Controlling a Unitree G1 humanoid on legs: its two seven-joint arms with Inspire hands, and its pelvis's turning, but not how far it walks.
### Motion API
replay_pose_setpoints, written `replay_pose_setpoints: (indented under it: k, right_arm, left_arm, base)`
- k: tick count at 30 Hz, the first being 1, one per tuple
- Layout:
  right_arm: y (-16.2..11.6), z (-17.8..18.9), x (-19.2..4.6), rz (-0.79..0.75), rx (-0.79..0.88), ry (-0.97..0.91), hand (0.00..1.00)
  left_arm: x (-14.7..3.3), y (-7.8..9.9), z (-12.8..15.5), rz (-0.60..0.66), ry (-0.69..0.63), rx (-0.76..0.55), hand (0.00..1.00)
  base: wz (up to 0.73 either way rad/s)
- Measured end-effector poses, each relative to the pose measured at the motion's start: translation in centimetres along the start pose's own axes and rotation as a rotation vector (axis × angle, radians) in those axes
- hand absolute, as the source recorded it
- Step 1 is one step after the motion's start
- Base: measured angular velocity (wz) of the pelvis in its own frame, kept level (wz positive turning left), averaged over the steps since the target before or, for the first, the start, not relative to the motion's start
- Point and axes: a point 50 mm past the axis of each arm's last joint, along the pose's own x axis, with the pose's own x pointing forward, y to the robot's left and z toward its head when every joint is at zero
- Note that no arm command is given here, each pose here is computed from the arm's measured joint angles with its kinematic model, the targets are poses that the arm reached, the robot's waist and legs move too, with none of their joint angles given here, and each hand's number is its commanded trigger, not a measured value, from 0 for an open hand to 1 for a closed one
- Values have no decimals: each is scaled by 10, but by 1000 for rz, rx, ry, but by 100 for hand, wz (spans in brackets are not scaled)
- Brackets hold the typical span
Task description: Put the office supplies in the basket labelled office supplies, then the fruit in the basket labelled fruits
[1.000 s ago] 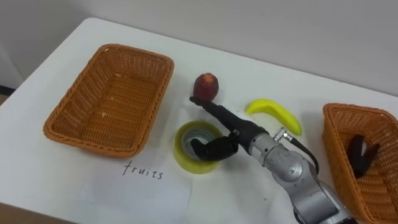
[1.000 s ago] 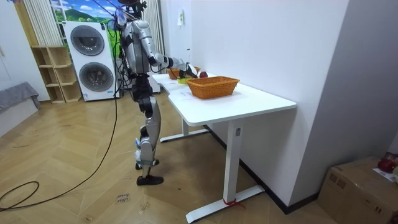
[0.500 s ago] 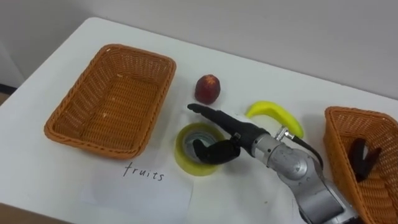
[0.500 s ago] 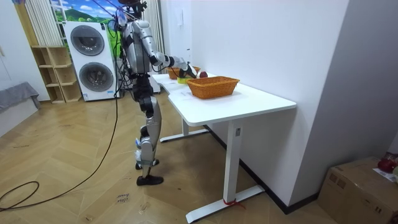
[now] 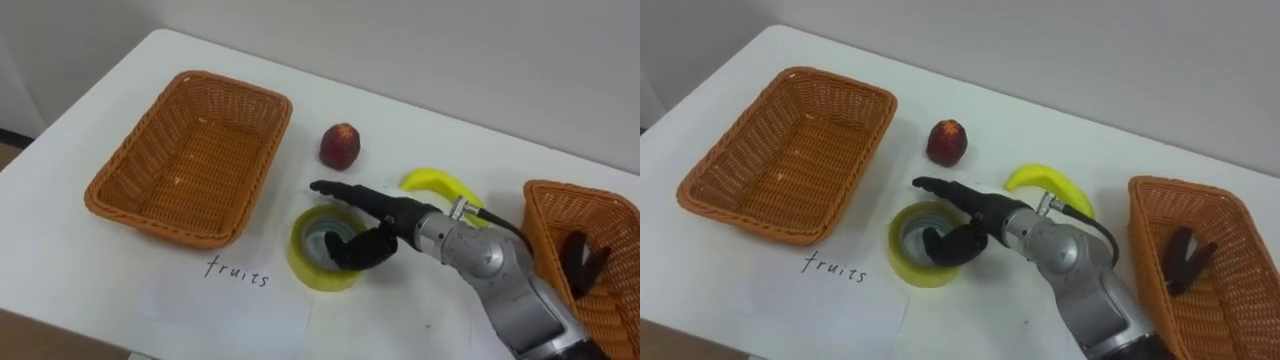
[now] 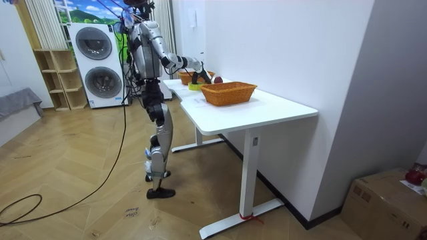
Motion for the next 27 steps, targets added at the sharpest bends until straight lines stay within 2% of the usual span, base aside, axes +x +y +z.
replay_pose_setpoints:
  k: [21, 22, 23, 24, 27]
  right_arm:
    - [-19, -12, -11, 11, -119, 112, 0]
    - [-20, -11, -13, 13, -130, 118, 7]
    - [-21, -11, -14, 14, -132, 118, 65]
    - [-21, -11, -14, 17, -130, 122, 100]
    - [-21, -11, -14, 25, -127, 122, 100]
  left_arm:
    - [3, 15, 8, 45, -38, 1, 0]
    - [3, 16, 7, 50, -34, -4, 0]
    - [3, 17, 6, 52, -32, -8, 0]
    - [4, 19, 6, 58, -29, -11, 0]
    - [4, 20, 6, 64, -32, -10, 0]
  base:
    - [0]
    - [0]
    - [0]
    - [0]
    - [0]
